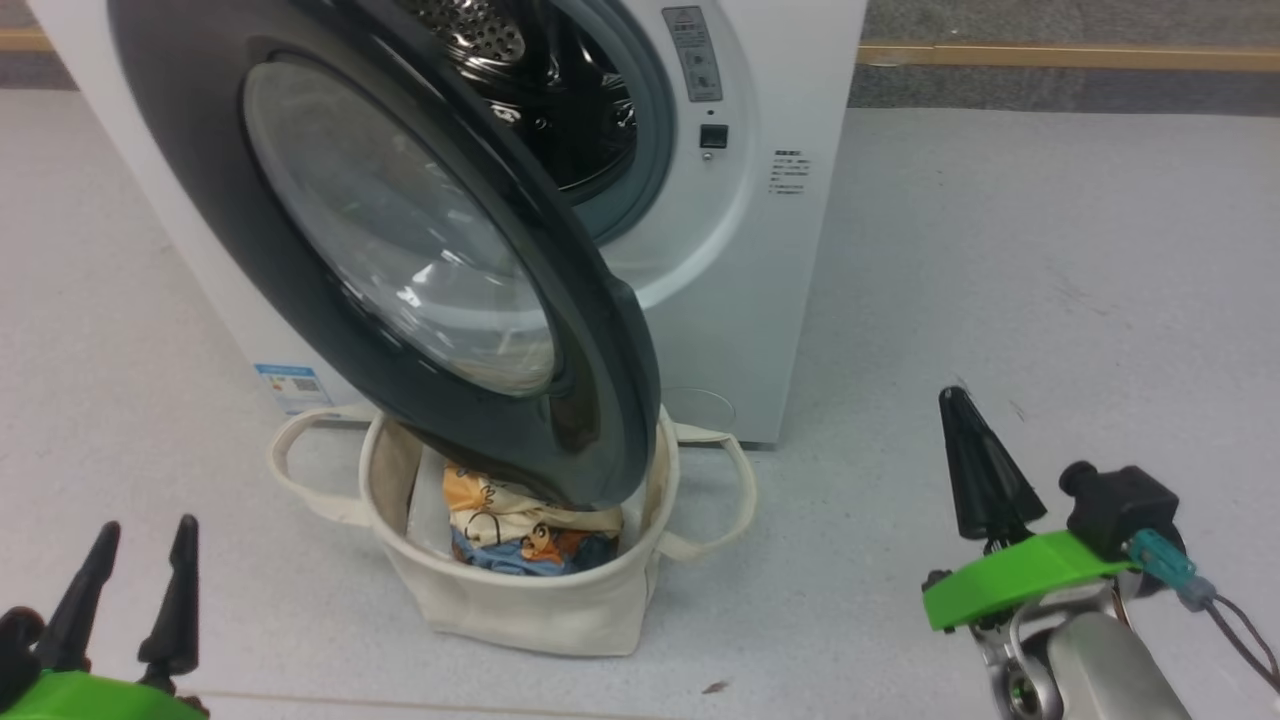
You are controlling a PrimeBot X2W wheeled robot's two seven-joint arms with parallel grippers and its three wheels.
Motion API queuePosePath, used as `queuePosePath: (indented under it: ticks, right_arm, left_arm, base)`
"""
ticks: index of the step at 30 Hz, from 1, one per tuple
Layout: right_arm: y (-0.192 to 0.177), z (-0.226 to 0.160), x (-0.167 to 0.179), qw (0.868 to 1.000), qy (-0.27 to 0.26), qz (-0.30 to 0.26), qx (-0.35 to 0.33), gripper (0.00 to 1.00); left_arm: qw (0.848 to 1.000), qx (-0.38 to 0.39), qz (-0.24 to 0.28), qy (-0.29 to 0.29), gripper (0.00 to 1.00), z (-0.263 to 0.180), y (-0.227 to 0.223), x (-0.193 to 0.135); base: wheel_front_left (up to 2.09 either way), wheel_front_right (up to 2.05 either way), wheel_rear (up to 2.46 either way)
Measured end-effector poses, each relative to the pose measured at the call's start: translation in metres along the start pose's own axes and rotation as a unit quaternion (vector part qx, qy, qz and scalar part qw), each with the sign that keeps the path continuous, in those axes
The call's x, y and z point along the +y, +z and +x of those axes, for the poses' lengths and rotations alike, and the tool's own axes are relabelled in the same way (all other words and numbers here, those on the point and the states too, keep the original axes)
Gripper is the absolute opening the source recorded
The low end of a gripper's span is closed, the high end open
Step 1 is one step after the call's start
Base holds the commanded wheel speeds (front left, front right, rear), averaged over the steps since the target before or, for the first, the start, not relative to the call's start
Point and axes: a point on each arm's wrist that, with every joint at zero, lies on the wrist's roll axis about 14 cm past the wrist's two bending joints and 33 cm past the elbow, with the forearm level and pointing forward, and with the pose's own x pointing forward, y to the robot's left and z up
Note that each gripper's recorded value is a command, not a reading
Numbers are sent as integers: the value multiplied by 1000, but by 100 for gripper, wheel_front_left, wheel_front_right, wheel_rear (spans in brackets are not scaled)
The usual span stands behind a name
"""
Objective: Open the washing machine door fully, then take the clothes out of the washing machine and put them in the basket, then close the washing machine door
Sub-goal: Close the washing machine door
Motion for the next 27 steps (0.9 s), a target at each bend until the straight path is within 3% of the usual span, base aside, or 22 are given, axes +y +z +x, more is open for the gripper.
queuePosePath:
  ticks: [9, 17, 21, 27]
  right_arm:
    - [35, 27, 52, 995, 79, 9, -56, 0]
    - [71, 36, 143, 971, 212, 22, -109, 0]
    - [71, 34, 192, 954, 283, 27, -93, 0]
    - [42, 35, 223, 944, 325, 36, -38, 0]
  left_arm:
    - [1000, 0, -2, -2, 100, -9, -1, -6]
    - [1000, 4, -3, 12, 100, -27, -4, -2]
    - [1000, 12, -3, 27, 100, -40, -9, 5]
    - [999, -3, -4, 37, 100, -44, 2, 10]
  base:
    - [0, 0, 0]
    - [0, 0, 0]
    - [0, 0, 0]
    - [0, 0, 0]
